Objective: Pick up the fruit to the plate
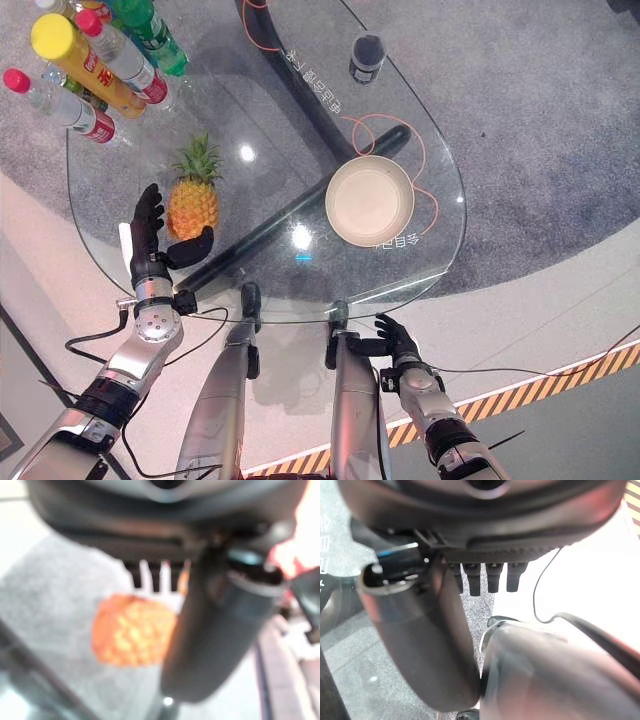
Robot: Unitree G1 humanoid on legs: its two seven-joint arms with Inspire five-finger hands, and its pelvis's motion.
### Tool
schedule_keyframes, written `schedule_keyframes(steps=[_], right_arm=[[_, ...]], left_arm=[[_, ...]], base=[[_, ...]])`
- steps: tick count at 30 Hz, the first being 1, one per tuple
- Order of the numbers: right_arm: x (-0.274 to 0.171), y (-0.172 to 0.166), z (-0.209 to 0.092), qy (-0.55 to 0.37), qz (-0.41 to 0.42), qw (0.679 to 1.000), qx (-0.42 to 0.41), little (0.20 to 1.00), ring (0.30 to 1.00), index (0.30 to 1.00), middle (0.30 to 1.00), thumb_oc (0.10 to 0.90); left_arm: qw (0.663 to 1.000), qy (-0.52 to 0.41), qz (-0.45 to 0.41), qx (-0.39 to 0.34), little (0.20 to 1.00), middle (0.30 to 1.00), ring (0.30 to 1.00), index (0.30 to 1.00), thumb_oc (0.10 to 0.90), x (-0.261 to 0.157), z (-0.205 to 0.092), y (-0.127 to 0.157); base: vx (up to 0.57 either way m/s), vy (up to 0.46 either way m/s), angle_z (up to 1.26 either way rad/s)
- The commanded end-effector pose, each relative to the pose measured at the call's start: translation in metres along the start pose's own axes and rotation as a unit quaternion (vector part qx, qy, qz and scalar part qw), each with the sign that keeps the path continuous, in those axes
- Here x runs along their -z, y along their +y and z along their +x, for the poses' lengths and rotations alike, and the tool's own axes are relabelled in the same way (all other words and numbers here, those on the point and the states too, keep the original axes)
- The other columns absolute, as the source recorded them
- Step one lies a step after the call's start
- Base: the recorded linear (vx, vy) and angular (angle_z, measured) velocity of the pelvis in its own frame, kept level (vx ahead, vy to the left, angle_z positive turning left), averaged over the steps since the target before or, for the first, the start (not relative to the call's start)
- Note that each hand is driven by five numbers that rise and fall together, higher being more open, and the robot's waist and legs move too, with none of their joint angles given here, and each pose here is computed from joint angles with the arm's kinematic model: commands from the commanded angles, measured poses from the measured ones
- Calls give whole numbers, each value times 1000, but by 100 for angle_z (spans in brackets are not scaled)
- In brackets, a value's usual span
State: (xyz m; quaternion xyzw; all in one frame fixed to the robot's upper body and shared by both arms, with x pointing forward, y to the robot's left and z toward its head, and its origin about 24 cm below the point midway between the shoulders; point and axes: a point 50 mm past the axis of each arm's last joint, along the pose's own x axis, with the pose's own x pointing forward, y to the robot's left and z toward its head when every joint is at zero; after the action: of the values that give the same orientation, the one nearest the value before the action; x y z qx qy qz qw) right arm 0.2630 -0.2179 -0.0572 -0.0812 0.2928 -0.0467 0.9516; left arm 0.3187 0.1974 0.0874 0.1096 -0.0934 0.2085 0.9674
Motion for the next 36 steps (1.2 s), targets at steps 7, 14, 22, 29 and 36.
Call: schedule_keyframes(steps=[7, 14, 22, 29, 36], right_arm=[[58, -1, -17, 102, -60, 993, -10, 900, 900, 900, 900, 800], [52, 1, -14, 94, -65, 993, -13, 900, 900, 900, 900, 800], [48, 4, -11, 91, -69, 993, -16, 900, 900, 900, 900, 800], [44, 5, -9, 87, -70, 994, -14, 900, 900, 900, 900, 800], [40, 7, -7, 82, -71, 994, -14, 900, 900, 900, 900, 800]], left_arm=[[997, -68, 15, -24, 900, 900, 900, 900, 800, -23, 23, 5], [998, -40, 33, -37, 900, 900, 900, 900, 800, -13, 30, 6], [997, -8, 55, -59, 900, 900, 900, 900, 800, 3, 34, 11], [997, 6, 48, -66, 900, 900, 900, 900, 800, 6, 36, 12], [997, 44, 45, -41, 900, 900, 900, 900, 800, 13, 35, 4]], base=[[0, 0, 0], [0, 0, 0], [-1, 3, -1], [-1, 3, -1], [0, 0, 0]])
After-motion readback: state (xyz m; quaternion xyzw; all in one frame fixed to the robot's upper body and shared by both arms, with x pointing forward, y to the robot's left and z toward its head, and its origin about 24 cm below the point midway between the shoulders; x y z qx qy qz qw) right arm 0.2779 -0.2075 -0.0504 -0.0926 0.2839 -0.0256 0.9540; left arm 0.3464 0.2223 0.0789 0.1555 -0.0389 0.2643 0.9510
